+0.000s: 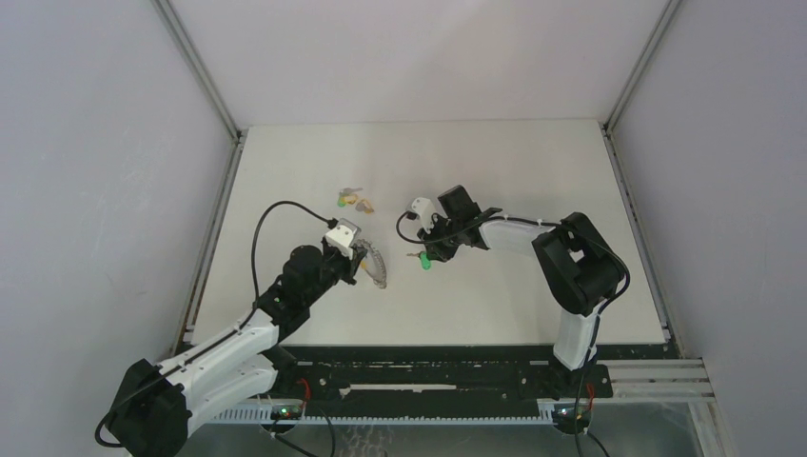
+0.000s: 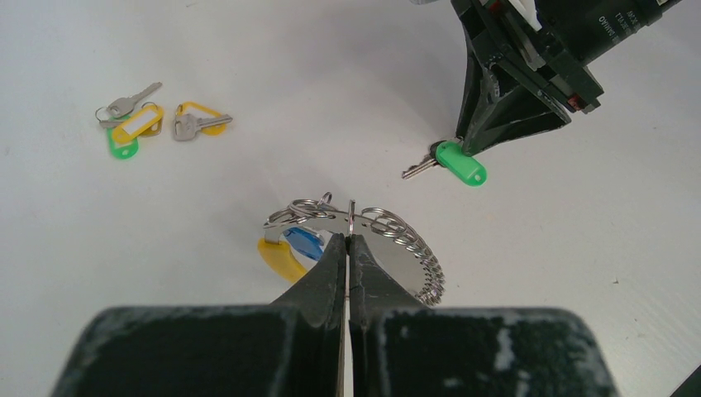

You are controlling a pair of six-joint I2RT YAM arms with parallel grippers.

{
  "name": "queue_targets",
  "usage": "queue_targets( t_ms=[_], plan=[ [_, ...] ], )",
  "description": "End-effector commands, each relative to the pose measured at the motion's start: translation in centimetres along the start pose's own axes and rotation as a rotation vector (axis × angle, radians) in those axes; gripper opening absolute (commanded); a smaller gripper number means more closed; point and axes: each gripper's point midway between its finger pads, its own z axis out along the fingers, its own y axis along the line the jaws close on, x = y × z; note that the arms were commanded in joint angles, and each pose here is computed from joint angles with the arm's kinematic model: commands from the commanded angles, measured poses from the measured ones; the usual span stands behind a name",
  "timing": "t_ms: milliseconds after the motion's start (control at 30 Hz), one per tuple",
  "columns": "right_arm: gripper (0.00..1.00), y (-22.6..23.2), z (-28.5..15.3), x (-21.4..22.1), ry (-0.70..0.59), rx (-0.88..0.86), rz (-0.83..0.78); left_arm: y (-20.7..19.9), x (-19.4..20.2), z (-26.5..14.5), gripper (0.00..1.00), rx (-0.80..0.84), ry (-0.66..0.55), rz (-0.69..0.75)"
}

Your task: Put the keys on the keyring

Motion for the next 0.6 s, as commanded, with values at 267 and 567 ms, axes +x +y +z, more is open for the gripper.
queue_targets(
  t_ms=[267,567],
  plan=[
    [0.21,-1.09,-1.36,-3.93,-0.124,0.008,-0.044,-0.09,-3.27,-0.03,0.00,0.006,-0.094,-0.007],
    [0.20,-1.31,-0.65,-3.89,-0.136,-0.007,-0.048,-0.24,-3.21,0.06,0.00,0.014,-0.090,-0.007]
  ],
)
